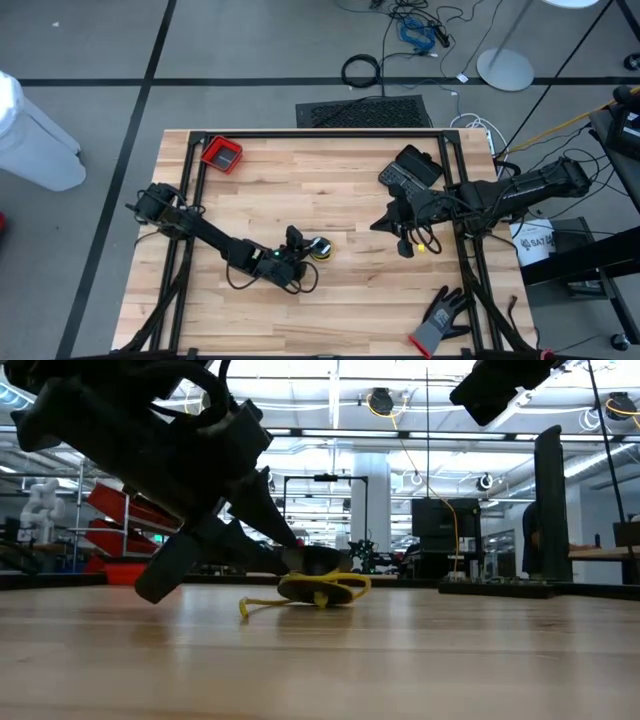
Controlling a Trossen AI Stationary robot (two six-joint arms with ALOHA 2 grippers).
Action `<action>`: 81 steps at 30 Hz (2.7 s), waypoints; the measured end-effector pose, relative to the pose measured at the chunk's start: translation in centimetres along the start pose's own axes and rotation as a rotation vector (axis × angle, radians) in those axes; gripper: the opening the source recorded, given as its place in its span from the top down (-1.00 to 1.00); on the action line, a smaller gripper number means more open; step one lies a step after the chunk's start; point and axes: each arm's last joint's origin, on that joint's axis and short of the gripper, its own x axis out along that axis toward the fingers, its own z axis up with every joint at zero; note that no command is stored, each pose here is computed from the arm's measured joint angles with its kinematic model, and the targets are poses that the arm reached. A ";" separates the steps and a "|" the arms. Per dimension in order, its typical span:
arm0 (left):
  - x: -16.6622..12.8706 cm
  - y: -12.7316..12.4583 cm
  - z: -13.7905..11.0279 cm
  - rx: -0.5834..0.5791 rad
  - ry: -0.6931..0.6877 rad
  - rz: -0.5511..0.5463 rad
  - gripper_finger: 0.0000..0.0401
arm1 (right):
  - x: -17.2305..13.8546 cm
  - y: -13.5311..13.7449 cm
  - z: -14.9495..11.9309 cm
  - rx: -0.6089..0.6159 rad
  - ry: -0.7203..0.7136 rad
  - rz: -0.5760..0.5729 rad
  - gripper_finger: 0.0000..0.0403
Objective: Coil cords
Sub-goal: Uncoil the yellow cable wire from the spool
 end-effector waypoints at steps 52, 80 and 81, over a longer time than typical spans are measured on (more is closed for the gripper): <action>0.0 0.4 0.4 -0.037 -0.011 0.055 0.21 | 0.0 0.0 -0.2 0.003 0.021 -0.002 1.00; 1.0 -0.4 -0.3 -0.050 0.025 0.047 0.80 | 0.0 0.0 -0.2 0.007 0.020 -0.002 1.00; 1.0 -0.3 -0.3 -0.060 0.034 0.064 0.84 | 0.0 0.0 -0.2 0.007 0.021 -0.002 1.00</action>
